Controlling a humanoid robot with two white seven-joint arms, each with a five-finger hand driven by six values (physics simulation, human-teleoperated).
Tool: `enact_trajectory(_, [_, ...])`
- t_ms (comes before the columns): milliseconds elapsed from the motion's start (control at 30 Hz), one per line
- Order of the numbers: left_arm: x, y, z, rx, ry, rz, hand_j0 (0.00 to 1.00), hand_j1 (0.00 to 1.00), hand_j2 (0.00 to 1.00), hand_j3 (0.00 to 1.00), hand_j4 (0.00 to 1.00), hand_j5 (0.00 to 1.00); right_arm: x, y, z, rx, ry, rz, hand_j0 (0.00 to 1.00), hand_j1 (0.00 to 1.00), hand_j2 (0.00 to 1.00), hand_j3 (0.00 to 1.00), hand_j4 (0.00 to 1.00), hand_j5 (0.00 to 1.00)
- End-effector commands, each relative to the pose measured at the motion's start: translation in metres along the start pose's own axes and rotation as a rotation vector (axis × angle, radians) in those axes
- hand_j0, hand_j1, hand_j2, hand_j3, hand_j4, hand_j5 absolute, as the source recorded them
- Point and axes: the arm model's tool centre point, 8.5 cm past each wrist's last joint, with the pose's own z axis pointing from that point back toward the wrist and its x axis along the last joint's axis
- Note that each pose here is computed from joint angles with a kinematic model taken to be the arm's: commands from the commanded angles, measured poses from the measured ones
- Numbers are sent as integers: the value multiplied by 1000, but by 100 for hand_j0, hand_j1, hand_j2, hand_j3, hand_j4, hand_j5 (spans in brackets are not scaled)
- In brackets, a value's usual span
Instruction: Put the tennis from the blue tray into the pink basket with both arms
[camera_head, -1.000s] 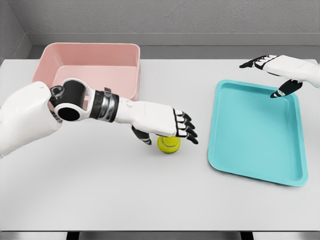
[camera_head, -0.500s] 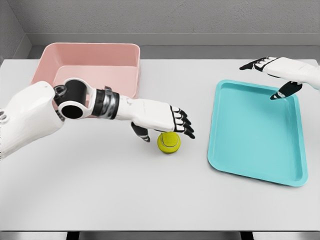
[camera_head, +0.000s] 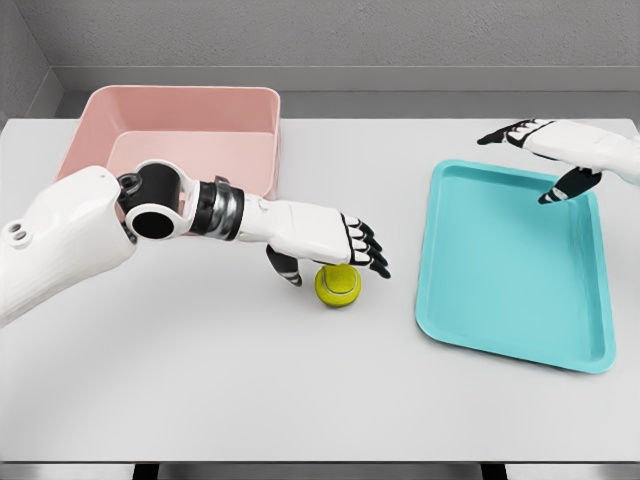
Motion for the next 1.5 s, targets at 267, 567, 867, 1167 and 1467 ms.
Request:
enact_trajectory(267, [-1, -11, -14, -14, 5, 8, 100, 100, 100, 100, 100, 100, -4, 1, 0, -4, 12, -15, 100, 100, 100, 100, 100, 100])
enact_trajectory(567, [-2, -15, -19, -16, 3, 21, 100, 100, 100, 100, 100, 100, -4, 1, 1, -3, 12, -14, 100, 100, 100, 100, 100, 100])
enact_trajectory(867, [-1, -16, -19, -17, 3, 22, 100, 100, 100, 100, 100, 100, -3, 2, 0, -2, 9, -14, 100, 100, 100, 100, 100, 100])
enact_trajectory(1167, [1, -21, -19, -16, -2, 33, 100, 100, 100, 100, 100, 100, -3, 1, -1, -4, 8, -14, 100, 100, 100, 100, 100, 100])
enact_trajectory(1467, [0, -23, -19, -21, 1, 37, 100, 100, 100, 100, 100, 100, -3, 1, -1, -4, 8, -14, 100, 100, 100, 100, 100, 100])
